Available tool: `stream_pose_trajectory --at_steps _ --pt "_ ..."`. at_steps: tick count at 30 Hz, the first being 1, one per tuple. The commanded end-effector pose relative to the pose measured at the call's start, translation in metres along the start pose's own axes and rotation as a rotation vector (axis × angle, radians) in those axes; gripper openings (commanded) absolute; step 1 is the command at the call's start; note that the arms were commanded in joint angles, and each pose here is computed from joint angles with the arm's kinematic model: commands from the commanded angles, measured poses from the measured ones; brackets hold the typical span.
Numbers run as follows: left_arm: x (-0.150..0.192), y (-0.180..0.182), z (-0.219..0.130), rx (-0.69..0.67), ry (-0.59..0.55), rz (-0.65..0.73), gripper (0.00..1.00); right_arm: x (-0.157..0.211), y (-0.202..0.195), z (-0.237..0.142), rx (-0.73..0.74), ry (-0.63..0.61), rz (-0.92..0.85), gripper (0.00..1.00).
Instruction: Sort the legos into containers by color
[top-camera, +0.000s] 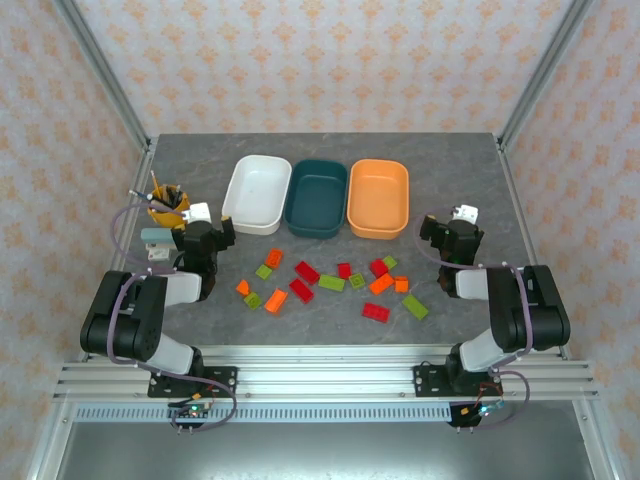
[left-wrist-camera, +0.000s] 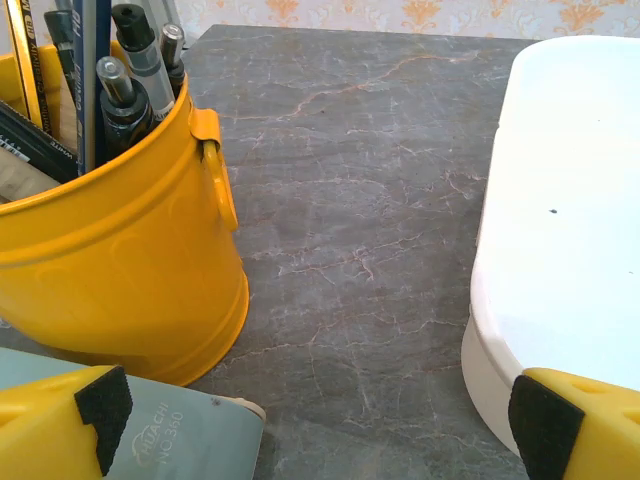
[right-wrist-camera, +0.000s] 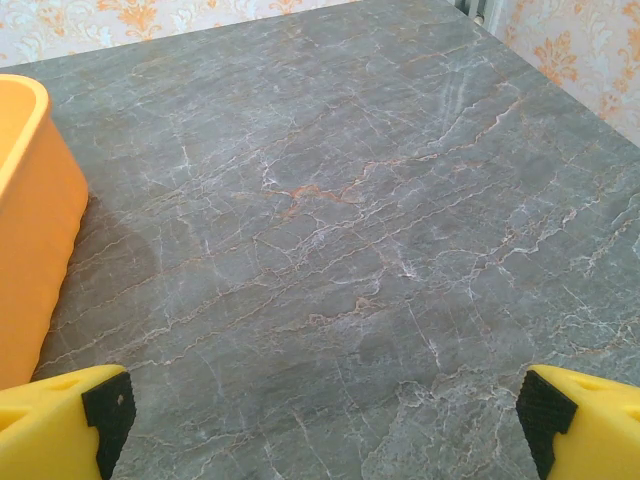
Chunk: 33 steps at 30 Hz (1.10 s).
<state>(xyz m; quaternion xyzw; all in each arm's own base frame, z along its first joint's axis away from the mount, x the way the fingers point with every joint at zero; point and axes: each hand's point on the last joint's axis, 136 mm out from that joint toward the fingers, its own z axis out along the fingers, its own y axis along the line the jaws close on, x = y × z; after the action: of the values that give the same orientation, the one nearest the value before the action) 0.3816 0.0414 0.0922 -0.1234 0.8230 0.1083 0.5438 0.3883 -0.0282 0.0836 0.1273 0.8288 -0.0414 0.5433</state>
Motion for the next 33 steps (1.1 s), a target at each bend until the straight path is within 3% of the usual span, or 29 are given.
stream_pose_trajectory --at_steps 1,28,30,33 --pt "-0.007 0.001 0.001 -0.022 -0.032 0.012 1.00 -0.007 0.001 0.002 -0.007 -0.014 -0.001 0.99" --pt "-0.007 0.001 0.001 -0.022 -0.033 0.011 1.00 -0.007 0.001 0.002 -0.007 -0.015 -0.001 0.99" --pt "-0.018 -0.002 -0.003 -0.005 -0.042 0.022 1.00 -0.016 -0.003 -0.002 0.016 -0.043 0.013 0.99" --pt "-0.056 0.001 -0.025 -0.092 -0.024 0.052 1.00 -0.046 -0.017 -0.020 0.118 -0.039 0.039 0.99"
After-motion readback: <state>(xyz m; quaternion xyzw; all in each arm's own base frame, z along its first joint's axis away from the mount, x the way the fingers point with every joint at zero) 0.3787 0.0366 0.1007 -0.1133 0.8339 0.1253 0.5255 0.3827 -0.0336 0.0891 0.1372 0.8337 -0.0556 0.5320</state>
